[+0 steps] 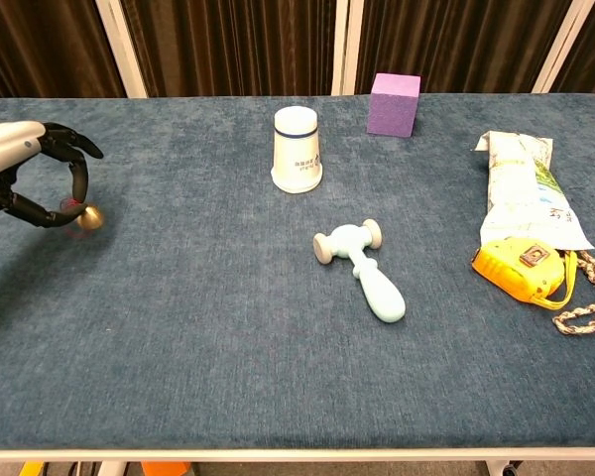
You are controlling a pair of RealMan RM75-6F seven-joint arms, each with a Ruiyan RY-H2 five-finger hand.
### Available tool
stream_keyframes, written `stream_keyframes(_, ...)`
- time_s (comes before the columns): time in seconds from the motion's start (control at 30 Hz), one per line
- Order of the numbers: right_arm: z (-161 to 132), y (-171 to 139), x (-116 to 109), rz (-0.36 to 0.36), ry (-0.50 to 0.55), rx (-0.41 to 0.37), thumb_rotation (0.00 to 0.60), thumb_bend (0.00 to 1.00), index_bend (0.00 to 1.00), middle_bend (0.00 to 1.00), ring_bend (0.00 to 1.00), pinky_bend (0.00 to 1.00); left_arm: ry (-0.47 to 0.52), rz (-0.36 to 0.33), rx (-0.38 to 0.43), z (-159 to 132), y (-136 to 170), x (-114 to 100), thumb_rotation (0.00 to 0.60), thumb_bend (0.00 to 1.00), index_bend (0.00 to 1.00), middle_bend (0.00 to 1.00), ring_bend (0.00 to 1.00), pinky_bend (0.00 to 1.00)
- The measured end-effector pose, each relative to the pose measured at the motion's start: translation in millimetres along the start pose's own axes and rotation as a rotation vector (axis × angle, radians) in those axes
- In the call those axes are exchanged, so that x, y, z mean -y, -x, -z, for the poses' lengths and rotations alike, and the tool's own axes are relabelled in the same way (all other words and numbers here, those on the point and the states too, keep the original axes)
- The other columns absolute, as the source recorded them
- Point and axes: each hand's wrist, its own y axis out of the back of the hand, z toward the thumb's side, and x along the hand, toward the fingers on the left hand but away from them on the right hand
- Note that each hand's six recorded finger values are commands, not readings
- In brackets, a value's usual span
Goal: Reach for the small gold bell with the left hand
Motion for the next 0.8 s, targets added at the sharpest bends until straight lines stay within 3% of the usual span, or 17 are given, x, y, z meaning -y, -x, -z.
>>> stream_keyframes(0.37,2,0,1,-0.002,0.000,0.004,0.600,0.08,0.00,0.00,0.00,0.00,-0.012,0.026,-0.017,7,-7,15,0.600,0.44,0.57,0.15,0.00,0.01)
stream_keyframes(0.5,2,0,1,-0.002,0.000,0.005,0.600,0.08,0.00,0.00,0.00,0.00,-0.020,0.053,-0.006,8,-5,19,0.600,0.36,0.29,0.08,0.00,0.00)
stream_keyframes(0.6,2,0,1,-0.002,0.001,0.005,0.600,0.08,0.00,0.00,0.00,0.00,-0.012,0.054,0.009,7,-4,18,0.600,0.29,0.14,0.04,0.00,0.00)
stream_keyframes(0.8,2,0,0,0.000,0.001,0.005,0.600,0.08,0.00,0.00,0.00,0.00,0.004,0.019,0.035,6,0,9,0.600,0.26,0.10,0.03,0.00,0.00)
